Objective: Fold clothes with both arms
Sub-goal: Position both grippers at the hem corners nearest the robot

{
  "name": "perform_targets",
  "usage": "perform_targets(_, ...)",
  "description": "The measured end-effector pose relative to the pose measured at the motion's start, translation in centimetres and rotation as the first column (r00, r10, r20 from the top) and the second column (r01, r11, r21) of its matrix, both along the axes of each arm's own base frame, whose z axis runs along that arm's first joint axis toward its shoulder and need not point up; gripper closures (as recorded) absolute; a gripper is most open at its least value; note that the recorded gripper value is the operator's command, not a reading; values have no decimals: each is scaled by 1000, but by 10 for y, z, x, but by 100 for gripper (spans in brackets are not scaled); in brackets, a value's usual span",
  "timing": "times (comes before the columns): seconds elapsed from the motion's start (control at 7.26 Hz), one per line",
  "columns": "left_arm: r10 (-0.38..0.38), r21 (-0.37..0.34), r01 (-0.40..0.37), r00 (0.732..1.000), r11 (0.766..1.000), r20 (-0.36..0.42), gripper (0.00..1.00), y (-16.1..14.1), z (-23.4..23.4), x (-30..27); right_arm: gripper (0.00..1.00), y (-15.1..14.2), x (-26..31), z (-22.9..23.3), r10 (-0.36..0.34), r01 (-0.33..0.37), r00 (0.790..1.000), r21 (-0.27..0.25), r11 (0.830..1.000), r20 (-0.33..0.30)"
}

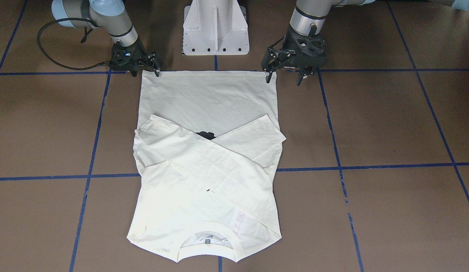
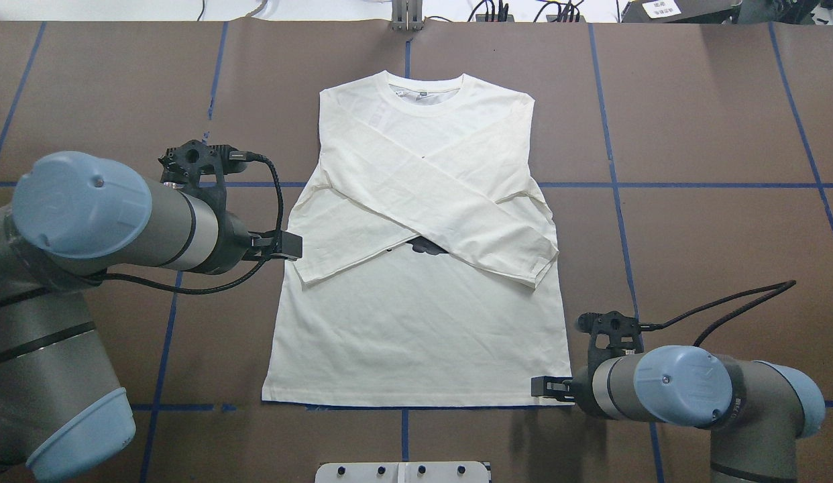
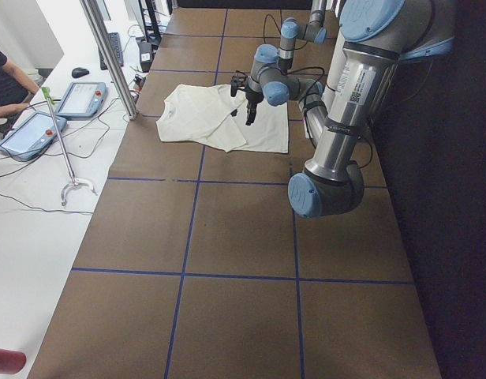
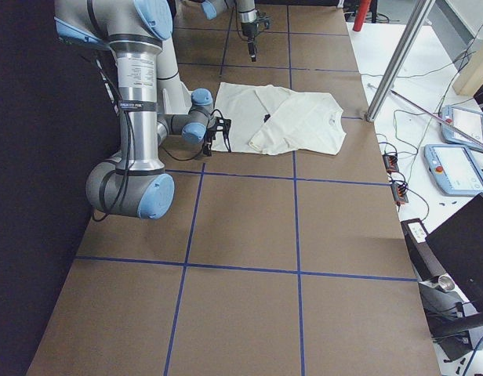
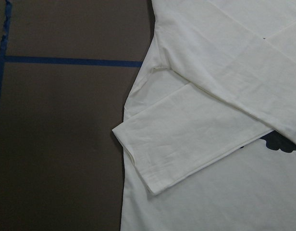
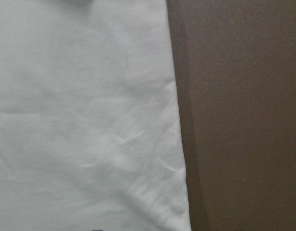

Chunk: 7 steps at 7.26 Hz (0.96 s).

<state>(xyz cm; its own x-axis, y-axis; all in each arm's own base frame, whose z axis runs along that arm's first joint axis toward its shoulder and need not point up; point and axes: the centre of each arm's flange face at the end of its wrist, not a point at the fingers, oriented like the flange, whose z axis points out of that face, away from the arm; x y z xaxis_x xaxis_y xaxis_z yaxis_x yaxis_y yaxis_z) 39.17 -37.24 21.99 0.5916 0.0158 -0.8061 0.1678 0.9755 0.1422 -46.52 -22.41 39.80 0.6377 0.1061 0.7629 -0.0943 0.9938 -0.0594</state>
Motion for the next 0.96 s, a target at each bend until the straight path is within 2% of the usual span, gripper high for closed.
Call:
perform_targets(0.14,0,-1,0,1000,1000,2,0,0,1,0,76,0,0,0,-1,1,1000,-1,1000,1)
perform_targets(0.28,0,-2,0,1000,1000,4,0,0,2,0,92,-1,1,-1,-1,2,1000,-3,1000,2)
perform_targets(0.41,0,-3,0,1000,1000,5,0,0,3,0,100,-1,2,-2,-1,1,1000,-3,1000,5)
perform_targets(0.96,-2,-8,2,1000,1000,13,0,-1,7,2,100,-3,9,-10,5,-5,1000,1,1000,22)
